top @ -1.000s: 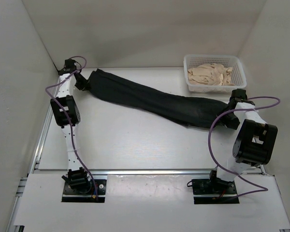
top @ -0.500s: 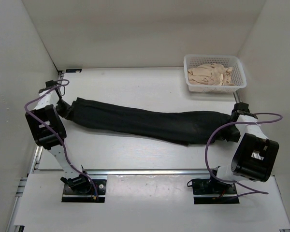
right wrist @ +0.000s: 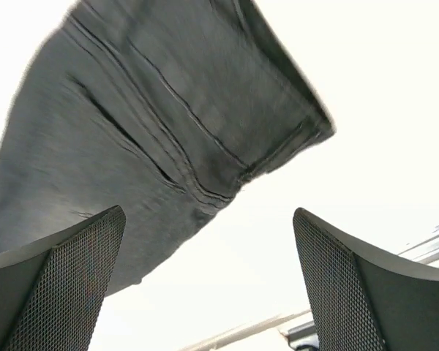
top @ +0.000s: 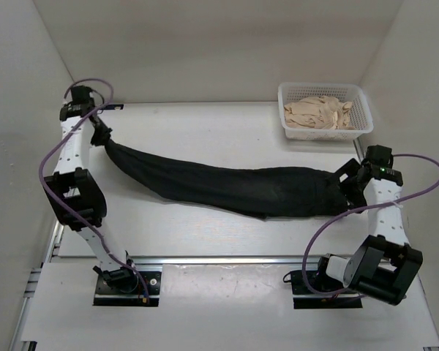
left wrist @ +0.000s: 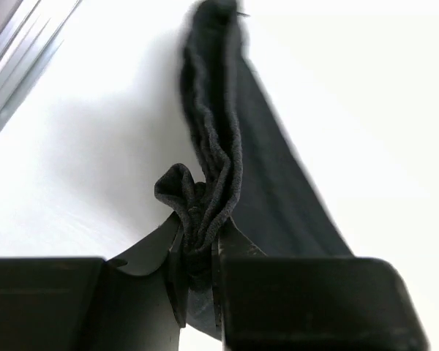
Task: Fold and stack the trousers
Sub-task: Fold the trousers
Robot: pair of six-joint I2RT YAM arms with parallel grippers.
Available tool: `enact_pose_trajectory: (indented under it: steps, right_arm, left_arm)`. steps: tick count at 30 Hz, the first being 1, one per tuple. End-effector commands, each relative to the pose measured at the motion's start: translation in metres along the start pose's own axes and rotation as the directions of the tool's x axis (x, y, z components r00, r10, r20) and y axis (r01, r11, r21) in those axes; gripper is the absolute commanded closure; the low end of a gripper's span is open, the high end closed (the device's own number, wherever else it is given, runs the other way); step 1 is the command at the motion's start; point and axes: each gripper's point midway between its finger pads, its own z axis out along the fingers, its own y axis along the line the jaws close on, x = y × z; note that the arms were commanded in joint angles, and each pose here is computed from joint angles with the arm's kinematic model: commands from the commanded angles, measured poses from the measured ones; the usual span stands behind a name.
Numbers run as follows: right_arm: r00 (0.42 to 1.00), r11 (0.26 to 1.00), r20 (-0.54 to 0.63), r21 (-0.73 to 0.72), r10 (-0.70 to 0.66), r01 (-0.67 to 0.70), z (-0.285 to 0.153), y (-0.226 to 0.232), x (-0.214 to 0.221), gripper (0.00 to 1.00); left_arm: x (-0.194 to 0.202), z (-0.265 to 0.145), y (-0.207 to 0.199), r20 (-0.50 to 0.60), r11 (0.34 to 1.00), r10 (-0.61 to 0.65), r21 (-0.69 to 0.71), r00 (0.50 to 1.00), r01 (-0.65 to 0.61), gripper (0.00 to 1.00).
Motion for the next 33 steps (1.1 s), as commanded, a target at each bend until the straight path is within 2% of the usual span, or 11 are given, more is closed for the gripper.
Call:
enact_pose_trajectory:
  steps: [1,5,6,9,13,14,18,20,22,27,33]
  right_arm:
    - [0.994,0.999,0.098,0.000,-0.041,0.041,-0.032,0.005,-0.022,0.00]
    - [0.989,0.998,0.145,-0.044,-0.041,0.047,-0.052,0.016,-0.033,0.00]
    - [0.988,0.997,0.148,-0.057,-0.041,0.050,-0.054,0.019,-0.035,0.00]
    - [0.987,0.997,0.157,-0.063,-0.040,0.051,-0.057,0.021,-0.037,0.00]
    - [0.989,0.997,0.143,-0.065,-0.041,0.051,-0.054,0.020,-0.034,0.00]
    - [0.988,0.996,0.151,-0.070,-0.041,0.052,-0.057,0.021,-0.034,0.00]
    - [0.990,0.996,0.137,-0.072,-0.041,0.052,-0.054,0.019,-0.029,0.00]
    - [0.989,0.995,0.140,-0.085,-0.042,0.054,-0.056,0.021,-0.028,0.00]
    - [0.988,0.994,0.148,-0.089,-0.041,0.055,-0.059,0.021,-0.028,0.00]
    - [0.988,0.993,0.144,-0.096,-0.051,0.065,-0.059,0.021,-0.025,0.00]
    - [0.988,0.993,0.145,-0.096,-0.051,0.065,-0.059,0.021,-0.025,0.00]
  left_arm:
    - [-0.019,-0.085,-0.043,0.190,0.987,0.127,0.078,0.973,-0.144,0.90]
    - [0.011,-0.141,-0.095,0.269,0.939,0.256,0.161,0.929,-0.305,0.90]
    - [0.036,-0.156,-0.118,0.272,0.905,0.312,0.207,0.910,-0.372,0.90]
    - [0.079,-0.178,-0.142,0.280,0.857,0.375,0.258,0.884,-0.446,0.90]
    - [0.170,-0.185,-0.170,0.205,0.796,0.460,0.336,0.864,-0.504,0.90]
    - [0.204,-0.185,-0.175,0.179,0.782,0.482,0.354,0.858,-0.513,0.90]
    - [0.272,-0.169,-0.199,0.115,0.779,0.507,0.363,0.855,-0.511,0.90]
    - [0.291,-0.166,-0.207,0.112,0.776,0.517,0.358,0.849,-0.519,0.90]
    - [0.305,-0.155,-0.211,0.085,0.773,0.539,0.347,0.838,-0.532,0.90]
    - [0.307,-0.161,-0.221,0.097,0.765,0.536,0.365,0.839,-0.531,0.90]
    - [0.271,-0.186,-0.226,0.138,0.782,0.454,0.411,0.880,-0.468,0.90]
